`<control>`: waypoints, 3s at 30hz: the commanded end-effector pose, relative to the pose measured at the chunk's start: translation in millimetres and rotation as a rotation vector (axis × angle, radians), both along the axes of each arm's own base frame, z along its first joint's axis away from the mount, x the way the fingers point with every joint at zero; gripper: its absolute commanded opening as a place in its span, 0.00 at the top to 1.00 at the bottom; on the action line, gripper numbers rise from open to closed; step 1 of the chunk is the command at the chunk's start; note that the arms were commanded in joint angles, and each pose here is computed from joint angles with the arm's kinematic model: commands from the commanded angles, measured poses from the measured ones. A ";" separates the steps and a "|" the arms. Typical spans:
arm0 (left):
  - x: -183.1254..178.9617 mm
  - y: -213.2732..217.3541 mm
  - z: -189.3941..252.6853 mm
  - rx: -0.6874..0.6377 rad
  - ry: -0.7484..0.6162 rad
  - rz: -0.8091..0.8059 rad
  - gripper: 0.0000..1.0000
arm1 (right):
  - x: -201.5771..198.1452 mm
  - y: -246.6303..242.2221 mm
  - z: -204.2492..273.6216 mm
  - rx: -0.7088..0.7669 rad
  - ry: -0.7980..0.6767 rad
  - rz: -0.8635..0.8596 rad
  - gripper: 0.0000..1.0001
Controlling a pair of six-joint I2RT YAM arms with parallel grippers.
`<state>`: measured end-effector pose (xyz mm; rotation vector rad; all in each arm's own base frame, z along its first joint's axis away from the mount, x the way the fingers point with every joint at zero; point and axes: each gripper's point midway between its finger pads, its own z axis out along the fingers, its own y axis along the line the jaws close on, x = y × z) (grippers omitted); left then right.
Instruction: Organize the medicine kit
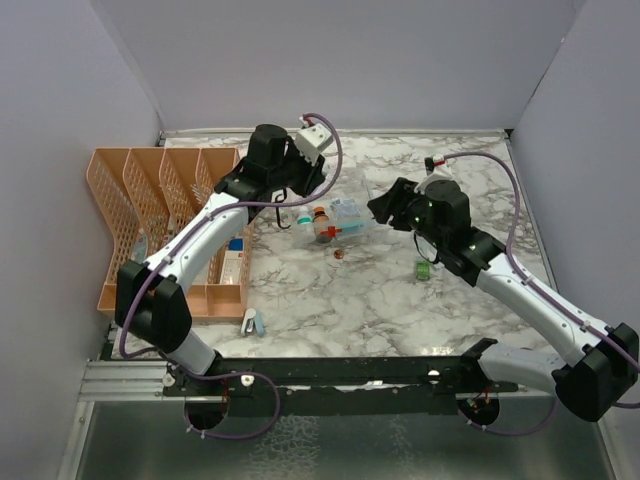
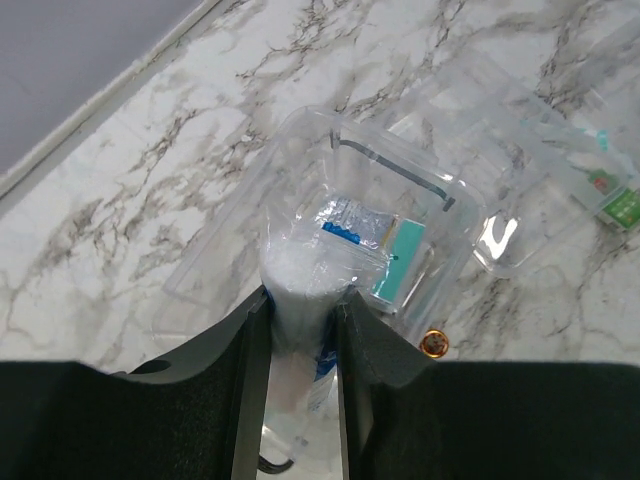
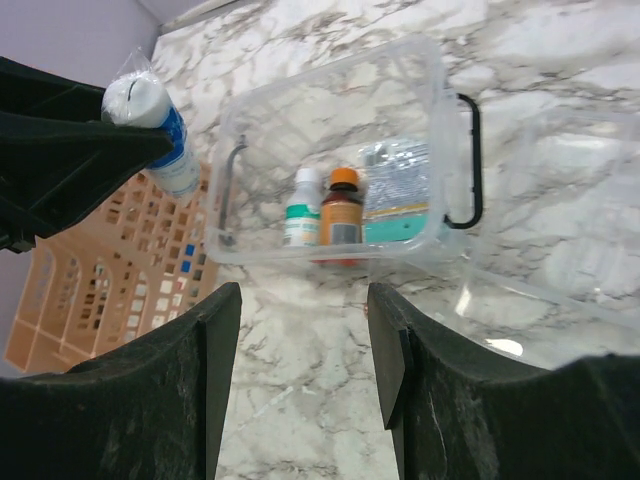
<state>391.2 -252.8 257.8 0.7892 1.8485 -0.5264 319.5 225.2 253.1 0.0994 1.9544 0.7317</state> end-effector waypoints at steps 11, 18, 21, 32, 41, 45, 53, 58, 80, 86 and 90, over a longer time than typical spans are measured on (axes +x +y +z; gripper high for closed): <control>55.9 -26.4 -72.4 0.379 -0.049 -0.271 0.75 | -1.3 -42.7 -20.5 -0.173 0.018 -0.147 0.47; 80.5 -20.9 -109.8 0.519 -0.023 -0.219 0.75 | 0.4 -42.8 -23.8 -0.196 0.026 -0.139 0.47; 89.2 -17.5 -116.7 0.558 -0.032 -0.205 0.75 | 1.0 -42.8 -26.7 -0.203 0.039 -0.139 0.47; 106.2 -17.4 -153.8 0.625 -0.017 -0.224 0.81 | 6.0 -38.7 -32.9 -0.220 0.066 -0.128 0.47; 96.0 -8.6 -176.9 0.609 0.062 -0.264 0.81 | 8.5 -35.1 -38.3 -0.202 0.090 -0.136 0.47; 86.3 -10.0 -187.1 0.601 0.108 -0.299 0.81 | 8.9 -33.6 -40.4 -0.191 0.102 -0.140 0.47; 69.2 -11.0 -190.9 0.579 0.156 -0.345 0.81 | 7.3 -31.6 -44.7 -0.171 0.125 -0.142 0.47; 72.4 -7.6 -188.3 0.596 0.150 -0.326 0.79 | 5.9 -30.4 -46.2 -0.166 0.133 -0.137 0.48; 98.2 3.7 -150.0 0.640 0.085 -0.171 0.56 | 4.7 -30.9 -42.8 -0.166 0.124 -0.130 0.48; 93.6 -7.3 -138.9 0.577 0.096 -0.189 0.64 | 5.1 -37.4 -38.3 -0.164 0.108 -0.162 0.49; 95.4 -18.4 -129.1 0.507 0.110 -0.171 0.64 | 4.5 -40.0 -38.1 -0.164 0.108 -0.175 0.50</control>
